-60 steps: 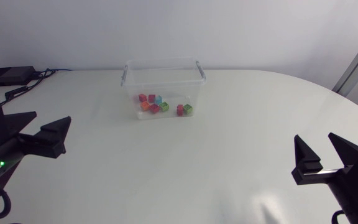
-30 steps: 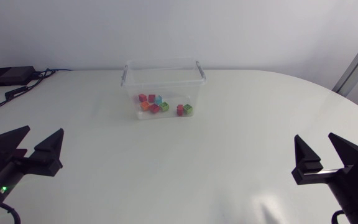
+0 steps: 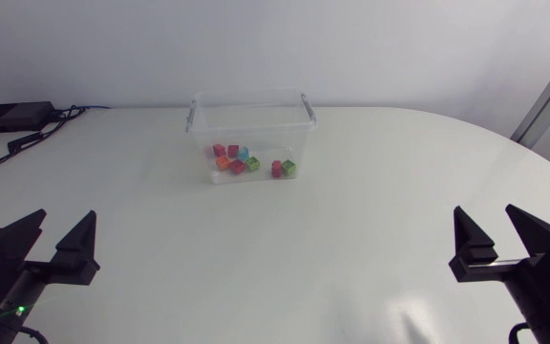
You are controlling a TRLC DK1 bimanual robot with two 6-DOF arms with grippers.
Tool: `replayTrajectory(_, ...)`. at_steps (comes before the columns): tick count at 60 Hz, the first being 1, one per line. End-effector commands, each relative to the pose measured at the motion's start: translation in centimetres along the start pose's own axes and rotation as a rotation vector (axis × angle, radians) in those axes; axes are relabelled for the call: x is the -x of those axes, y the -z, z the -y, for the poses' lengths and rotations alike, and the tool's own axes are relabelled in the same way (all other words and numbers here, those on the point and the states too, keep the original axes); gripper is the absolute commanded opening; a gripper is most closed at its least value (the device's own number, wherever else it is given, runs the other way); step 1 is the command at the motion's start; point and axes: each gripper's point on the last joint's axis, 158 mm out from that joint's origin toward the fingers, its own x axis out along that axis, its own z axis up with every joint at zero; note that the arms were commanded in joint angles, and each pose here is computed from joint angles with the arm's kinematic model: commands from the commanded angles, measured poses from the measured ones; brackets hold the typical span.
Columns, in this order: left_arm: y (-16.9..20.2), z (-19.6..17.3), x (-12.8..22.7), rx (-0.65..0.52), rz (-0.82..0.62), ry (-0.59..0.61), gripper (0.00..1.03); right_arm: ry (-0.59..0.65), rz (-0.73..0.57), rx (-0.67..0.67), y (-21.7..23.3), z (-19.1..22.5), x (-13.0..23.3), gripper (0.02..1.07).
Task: Place the duplo bricks in the container
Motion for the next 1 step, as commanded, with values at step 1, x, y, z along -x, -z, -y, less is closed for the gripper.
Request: replayTrajectory(1,0.4,-0.02,-0.08,0.02,0.004,0.001,0.99,0.007,-0.026,-0.025,1.36,0.13,-0.15,1.02)
